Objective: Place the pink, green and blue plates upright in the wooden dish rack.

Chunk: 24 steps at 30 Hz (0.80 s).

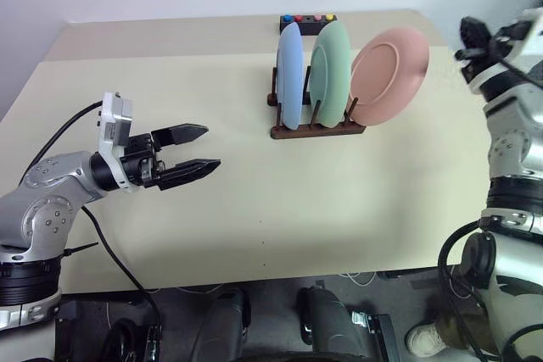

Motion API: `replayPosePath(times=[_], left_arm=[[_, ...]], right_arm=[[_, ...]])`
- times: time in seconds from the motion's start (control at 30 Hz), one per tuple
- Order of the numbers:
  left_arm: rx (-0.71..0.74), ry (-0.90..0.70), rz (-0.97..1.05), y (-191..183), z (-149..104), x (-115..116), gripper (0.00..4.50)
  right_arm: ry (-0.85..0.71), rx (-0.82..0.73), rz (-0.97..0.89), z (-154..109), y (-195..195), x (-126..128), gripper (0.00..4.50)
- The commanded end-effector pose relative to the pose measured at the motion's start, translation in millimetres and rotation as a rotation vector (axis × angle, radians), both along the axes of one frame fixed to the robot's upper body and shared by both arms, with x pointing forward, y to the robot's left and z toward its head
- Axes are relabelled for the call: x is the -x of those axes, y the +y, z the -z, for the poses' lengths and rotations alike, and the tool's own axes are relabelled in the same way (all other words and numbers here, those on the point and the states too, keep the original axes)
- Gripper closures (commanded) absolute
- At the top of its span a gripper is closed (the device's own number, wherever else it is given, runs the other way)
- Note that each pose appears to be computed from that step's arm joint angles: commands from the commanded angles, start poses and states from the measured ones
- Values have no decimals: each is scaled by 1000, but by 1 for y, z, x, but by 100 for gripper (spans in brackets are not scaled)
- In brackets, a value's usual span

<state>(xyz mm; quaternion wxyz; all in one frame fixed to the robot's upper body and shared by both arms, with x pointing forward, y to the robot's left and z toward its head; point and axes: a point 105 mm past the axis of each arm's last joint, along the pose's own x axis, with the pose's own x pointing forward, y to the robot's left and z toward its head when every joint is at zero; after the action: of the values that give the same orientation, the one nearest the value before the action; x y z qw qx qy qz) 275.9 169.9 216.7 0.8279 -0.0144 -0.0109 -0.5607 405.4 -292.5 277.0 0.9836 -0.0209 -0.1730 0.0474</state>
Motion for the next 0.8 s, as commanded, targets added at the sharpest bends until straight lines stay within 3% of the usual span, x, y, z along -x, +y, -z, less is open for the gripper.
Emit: replayPosePath(times=[0.03,0.27,0.6,0.8], left_arm=[[-9,-41,5,1,-9,3,5],[-10,-40,-3,2,-9,3,5],[-8,-49,-6,0,-8,0,5],[-6,-50,-14,1,-7,0,5]], right_arm=[[-4,4,107,0,-20,2,444],[17,-10,168,7,-32,1,444],[65,45,-77,11,25,0,444],[28,35,-142,-4,40,4,444]])
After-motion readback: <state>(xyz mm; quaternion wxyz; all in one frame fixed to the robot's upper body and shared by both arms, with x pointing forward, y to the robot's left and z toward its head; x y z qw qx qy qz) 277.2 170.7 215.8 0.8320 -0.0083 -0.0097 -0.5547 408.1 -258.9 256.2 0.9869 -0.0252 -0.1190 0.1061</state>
